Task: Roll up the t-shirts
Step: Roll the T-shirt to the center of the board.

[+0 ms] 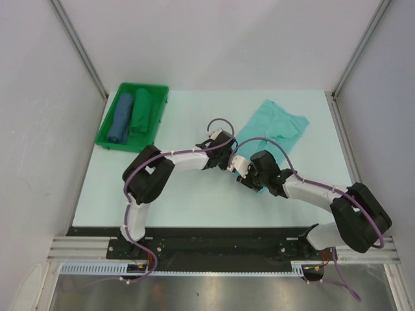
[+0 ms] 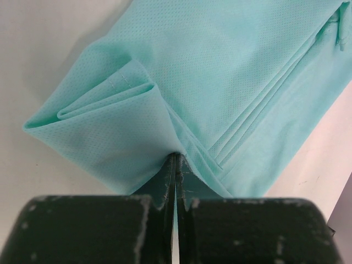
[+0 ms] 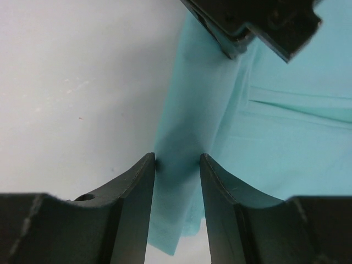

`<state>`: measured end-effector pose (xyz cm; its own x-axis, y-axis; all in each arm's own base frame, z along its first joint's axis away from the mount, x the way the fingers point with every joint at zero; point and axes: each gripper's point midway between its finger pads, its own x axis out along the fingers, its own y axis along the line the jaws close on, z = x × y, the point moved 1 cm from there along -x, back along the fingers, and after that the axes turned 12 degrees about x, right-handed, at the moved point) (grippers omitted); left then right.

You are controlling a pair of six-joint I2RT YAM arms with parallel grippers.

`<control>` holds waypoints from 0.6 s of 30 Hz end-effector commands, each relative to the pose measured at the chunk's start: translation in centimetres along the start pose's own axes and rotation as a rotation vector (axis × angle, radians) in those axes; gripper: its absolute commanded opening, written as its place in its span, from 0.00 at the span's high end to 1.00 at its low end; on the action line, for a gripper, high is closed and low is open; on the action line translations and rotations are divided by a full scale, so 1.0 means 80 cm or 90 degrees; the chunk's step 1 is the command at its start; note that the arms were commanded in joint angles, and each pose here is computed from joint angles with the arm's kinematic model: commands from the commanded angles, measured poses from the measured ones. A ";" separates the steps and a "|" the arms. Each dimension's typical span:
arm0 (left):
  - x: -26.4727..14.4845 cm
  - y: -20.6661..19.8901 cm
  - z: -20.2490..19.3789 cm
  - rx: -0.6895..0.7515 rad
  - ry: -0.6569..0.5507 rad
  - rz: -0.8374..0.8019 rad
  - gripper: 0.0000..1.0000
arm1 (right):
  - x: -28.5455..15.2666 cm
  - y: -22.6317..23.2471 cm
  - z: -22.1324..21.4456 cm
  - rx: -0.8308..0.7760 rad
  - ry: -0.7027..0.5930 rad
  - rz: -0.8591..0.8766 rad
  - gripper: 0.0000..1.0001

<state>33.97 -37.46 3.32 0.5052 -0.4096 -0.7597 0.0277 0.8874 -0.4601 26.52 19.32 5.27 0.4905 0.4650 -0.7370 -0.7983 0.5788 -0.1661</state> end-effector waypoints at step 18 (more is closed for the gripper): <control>0.007 0.015 -0.003 0.001 0.024 0.024 1.00 | -0.040 0.022 -0.010 -0.034 0.021 0.000 0.54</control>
<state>34.02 -37.38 3.35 0.4952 -0.4192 -0.7610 0.0272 0.8829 -0.4687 24.23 17.78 6.55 0.4844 0.4598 -0.7443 -0.8046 0.5682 -0.1726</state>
